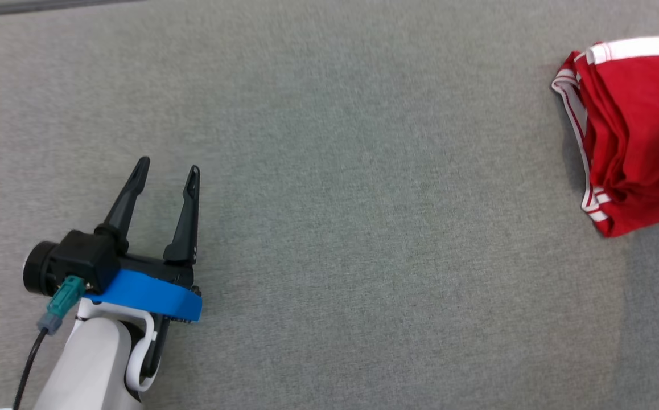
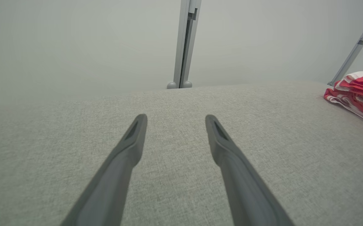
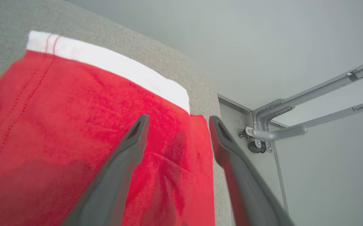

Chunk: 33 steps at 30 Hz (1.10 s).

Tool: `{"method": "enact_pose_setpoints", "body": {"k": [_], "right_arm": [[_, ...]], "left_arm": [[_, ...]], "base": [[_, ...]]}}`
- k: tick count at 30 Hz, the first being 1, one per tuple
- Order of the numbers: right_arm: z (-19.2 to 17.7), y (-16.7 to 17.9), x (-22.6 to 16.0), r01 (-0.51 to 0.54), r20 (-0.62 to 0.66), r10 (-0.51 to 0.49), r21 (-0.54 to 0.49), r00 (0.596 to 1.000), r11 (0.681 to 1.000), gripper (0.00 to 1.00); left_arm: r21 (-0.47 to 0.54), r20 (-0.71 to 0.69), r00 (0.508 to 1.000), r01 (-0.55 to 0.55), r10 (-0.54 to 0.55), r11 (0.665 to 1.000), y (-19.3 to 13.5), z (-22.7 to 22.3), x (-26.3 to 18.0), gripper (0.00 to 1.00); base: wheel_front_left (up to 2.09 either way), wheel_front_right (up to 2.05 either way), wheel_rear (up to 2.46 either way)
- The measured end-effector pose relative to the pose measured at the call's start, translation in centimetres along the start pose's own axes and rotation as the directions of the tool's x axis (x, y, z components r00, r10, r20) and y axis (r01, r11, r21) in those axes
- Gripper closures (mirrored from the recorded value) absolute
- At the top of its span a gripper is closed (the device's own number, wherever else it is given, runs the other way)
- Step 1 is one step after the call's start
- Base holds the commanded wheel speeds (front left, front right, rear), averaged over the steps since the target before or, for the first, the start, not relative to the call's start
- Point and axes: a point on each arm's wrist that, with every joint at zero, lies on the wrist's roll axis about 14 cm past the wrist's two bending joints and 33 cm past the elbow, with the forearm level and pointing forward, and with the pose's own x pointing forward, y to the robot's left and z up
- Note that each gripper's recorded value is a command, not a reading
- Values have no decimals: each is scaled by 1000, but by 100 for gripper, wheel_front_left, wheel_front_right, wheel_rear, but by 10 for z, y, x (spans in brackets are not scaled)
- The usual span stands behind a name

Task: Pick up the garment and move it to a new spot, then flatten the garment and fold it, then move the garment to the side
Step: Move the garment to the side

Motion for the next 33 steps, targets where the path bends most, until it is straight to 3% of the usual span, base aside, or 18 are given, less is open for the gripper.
{"method": "enact_pose_setpoints", "body": {"k": [4, 9, 16, 24, 33], "right_arm": [[21, 9, -17, -4, 154, -16, 126, 988, 992, 0], [55, 52, -44, -116, 326, 15, 290, 945, 950, 0], [75, 113, -98, -282, 476, 86, 357, 875, 890, 0], [75, 160, -143, -352, 555, 103, 364, 826, 862, 0], [58, 180, -170, -322, 542, 69, 387, 838, 864, 0]], "left_arm": [[-17, 36, 999, -39, 40, 999, 1, 15, -17, 0], [-22, 55, 993, -100, 101, 995, 6, 25, -44, 0], [-44, 100, 980, -171, 175, 984, 7, 39, -84, 0], [-70, 121, 951, -279, 285, 958, 21, 42, -122, 0], [-108, 105, 936, -324, 335, 940, 22, 32, -145, 0]], "base": [[0, 0, 0], [0, 0, 0], [0, 0, 0], [0, 0, 0], [0, 0, 0]]}}
